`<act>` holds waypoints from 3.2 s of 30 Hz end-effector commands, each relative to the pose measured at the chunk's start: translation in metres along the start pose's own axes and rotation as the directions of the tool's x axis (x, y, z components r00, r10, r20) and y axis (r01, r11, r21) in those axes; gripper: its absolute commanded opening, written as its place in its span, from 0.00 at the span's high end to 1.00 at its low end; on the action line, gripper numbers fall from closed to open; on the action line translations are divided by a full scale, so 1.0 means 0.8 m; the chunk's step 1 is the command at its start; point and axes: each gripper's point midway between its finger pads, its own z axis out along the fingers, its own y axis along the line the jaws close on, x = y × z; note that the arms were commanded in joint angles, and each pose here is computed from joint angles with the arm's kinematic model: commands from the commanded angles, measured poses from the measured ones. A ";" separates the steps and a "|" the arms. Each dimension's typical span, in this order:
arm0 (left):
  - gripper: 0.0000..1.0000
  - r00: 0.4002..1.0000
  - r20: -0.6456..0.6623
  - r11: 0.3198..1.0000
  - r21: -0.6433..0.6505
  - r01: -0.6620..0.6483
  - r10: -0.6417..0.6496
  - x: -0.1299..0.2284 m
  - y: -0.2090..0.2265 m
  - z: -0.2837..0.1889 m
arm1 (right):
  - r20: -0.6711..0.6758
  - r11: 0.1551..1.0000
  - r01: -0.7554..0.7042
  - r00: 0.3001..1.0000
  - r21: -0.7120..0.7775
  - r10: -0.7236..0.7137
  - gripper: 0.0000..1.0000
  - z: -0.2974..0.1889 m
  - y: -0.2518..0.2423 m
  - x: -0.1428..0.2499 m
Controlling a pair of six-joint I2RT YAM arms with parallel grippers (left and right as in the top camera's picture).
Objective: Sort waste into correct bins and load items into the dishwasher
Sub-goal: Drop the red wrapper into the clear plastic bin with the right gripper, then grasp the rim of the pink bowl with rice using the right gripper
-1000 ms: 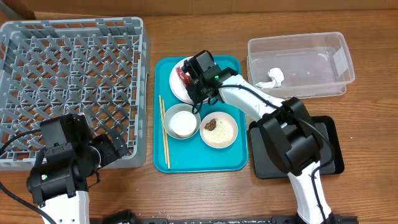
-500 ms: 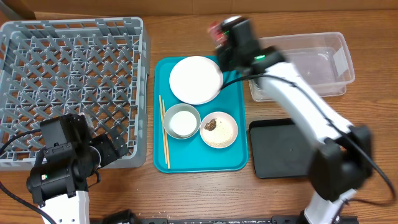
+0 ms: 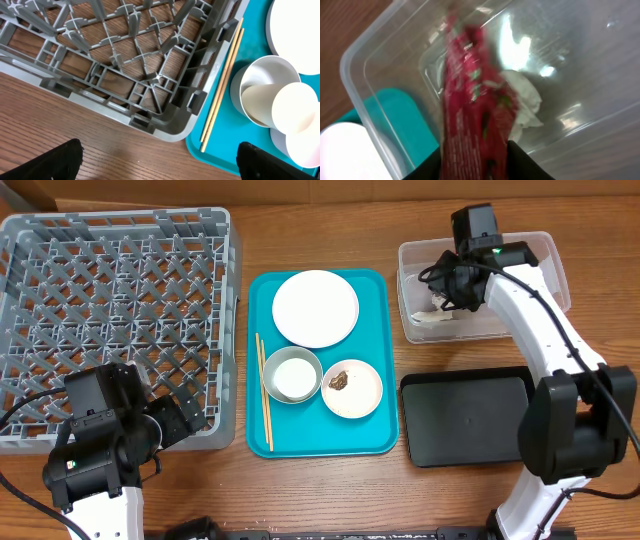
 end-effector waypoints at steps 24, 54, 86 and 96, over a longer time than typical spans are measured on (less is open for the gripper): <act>0.00 1.000 0.021 1.000 0.007 0.012 -0.012 -0.007 -0.002 -0.008 | -0.013 0.965 0.260 0.966 -0.025 -0.260 0.19 -0.204 -0.042 0.039; 0.00 0.999 0.035 1.000 0.011 0.010 -0.011 -0.011 -0.003 -0.008 | 0.014 0.441 0.780 0.498 -0.444 -0.867 0.32 -0.112 0.073 0.336; 0.00 0.999 0.035 1.000 0.010 0.010 -0.010 -0.011 -0.003 -0.008 | -0.174 0.524 0.751 0.499 -0.402 -0.849 0.91 -0.007 0.075 0.403; 0.00 0.999 0.036 1.000 0.011 0.010 -0.010 -0.011 -0.003 -0.008 | -0.034 0.556 0.772 0.575 -0.310 -0.817 0.96 -0.083 0.103 0.333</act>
